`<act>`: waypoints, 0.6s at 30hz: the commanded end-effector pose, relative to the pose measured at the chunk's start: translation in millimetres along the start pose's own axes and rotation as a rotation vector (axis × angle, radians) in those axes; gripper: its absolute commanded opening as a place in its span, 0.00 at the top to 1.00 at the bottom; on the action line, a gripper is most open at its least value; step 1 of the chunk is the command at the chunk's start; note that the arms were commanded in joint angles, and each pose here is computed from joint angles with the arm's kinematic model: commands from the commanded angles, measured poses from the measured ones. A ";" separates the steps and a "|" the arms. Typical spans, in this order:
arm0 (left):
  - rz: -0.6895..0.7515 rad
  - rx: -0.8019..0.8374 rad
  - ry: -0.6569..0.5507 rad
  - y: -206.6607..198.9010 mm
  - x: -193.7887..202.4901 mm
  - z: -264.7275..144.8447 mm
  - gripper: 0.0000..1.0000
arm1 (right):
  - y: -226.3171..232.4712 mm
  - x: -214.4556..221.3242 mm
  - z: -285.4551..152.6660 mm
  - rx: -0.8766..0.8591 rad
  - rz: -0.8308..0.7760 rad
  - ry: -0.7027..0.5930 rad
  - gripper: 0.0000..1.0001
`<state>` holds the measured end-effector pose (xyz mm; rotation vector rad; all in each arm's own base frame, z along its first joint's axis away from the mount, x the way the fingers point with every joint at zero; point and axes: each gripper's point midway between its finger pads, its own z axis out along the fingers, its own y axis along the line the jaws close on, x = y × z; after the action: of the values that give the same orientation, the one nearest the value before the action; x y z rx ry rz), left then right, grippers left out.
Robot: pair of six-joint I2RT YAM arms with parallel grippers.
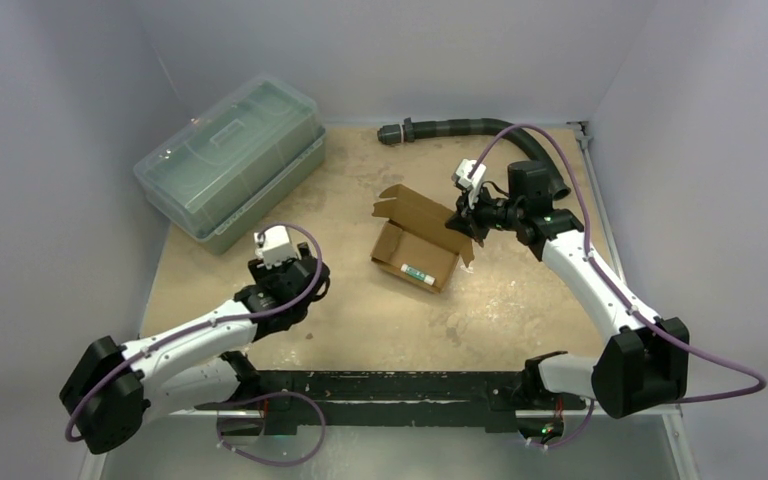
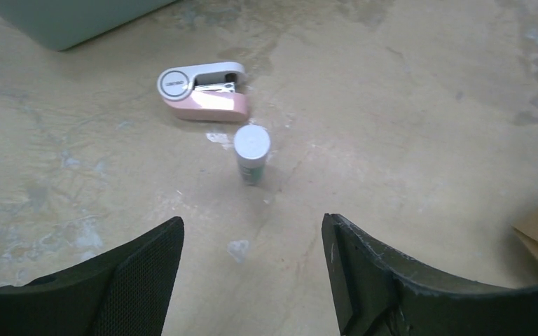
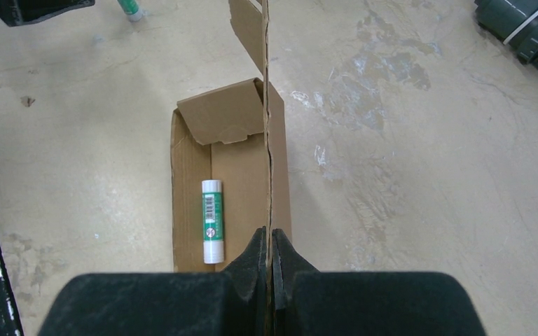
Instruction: Fold the paper box
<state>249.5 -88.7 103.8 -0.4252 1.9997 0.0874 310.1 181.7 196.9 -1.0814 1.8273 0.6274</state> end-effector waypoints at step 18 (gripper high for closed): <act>-0.080 -0.092 0.043 9.3 -8.5 83.9 0.36 | 3.4 -3.9 2.9 -0.026 -0.013 -0.023 1.00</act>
<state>302.0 -49.5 51.4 -0.5359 2.0871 0.2203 310.3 181.9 195.5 -1.0821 1.8312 0.6294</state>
